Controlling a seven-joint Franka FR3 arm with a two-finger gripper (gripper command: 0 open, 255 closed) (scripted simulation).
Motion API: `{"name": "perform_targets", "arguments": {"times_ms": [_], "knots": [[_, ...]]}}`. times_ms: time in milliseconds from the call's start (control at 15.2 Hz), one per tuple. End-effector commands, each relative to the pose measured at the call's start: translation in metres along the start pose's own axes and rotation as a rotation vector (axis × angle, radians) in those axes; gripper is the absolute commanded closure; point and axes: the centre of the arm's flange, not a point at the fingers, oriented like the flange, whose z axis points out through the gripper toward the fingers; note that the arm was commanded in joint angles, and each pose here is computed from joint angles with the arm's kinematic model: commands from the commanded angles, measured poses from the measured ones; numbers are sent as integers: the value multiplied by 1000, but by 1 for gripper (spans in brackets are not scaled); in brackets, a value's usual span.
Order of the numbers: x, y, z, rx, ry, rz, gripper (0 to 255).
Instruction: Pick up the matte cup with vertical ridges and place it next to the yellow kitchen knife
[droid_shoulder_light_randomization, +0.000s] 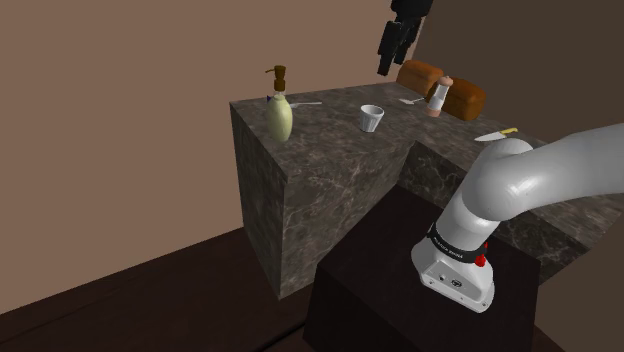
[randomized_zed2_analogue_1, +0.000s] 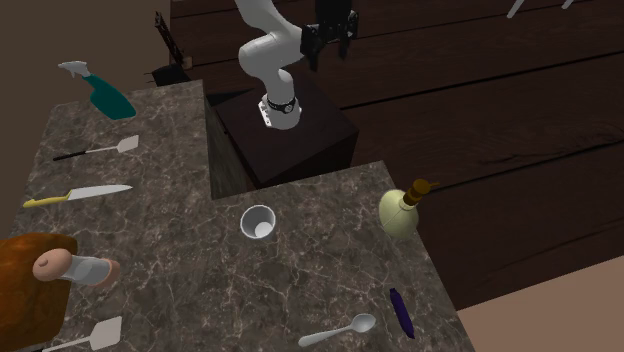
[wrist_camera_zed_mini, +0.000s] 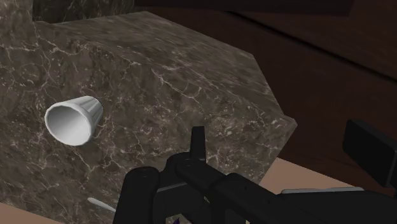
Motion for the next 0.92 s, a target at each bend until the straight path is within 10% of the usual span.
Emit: {"name": "perform_targets", "arguments": {"times_ms": [0, 858], "knots": [[0, 0, 0, 0, 0, 0, 0], [29, 114, 120, -32, 28, -85, 0]]}}
